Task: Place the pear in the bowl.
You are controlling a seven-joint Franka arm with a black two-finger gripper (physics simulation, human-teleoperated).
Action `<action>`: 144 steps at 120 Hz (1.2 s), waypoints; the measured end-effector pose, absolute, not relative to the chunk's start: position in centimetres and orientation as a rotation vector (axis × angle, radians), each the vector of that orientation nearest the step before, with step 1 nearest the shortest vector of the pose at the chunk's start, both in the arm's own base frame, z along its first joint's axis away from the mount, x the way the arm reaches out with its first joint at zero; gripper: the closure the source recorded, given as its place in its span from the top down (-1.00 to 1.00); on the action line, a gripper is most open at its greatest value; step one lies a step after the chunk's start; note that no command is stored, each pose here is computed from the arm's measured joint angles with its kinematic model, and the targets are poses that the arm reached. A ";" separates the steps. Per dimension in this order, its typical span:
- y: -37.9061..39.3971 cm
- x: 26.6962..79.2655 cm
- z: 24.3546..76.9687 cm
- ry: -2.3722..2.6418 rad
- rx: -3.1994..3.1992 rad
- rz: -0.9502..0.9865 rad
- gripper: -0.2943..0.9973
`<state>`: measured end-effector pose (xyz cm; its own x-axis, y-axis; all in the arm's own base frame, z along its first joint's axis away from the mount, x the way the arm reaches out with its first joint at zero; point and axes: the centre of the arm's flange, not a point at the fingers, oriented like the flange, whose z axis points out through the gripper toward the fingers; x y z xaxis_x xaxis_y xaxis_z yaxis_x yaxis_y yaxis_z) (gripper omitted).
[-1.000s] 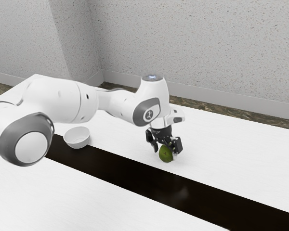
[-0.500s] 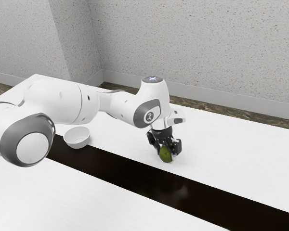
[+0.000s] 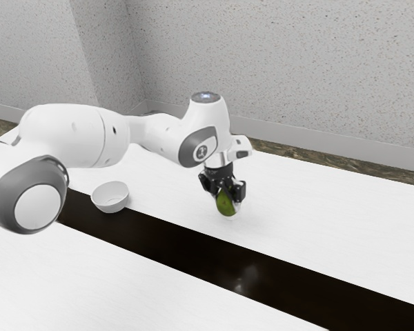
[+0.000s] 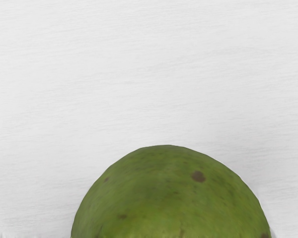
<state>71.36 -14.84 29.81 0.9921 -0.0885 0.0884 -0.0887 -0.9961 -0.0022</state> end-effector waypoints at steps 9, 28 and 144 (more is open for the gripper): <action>-12.2 71.4 31.8 -0.073 3.162 0.178 -0.42; -5.1 68.8 35.3 0.106 3.191 0.176 -0.40; 18.8 62.5 34.8 0.740 3.103 0.043 -0.26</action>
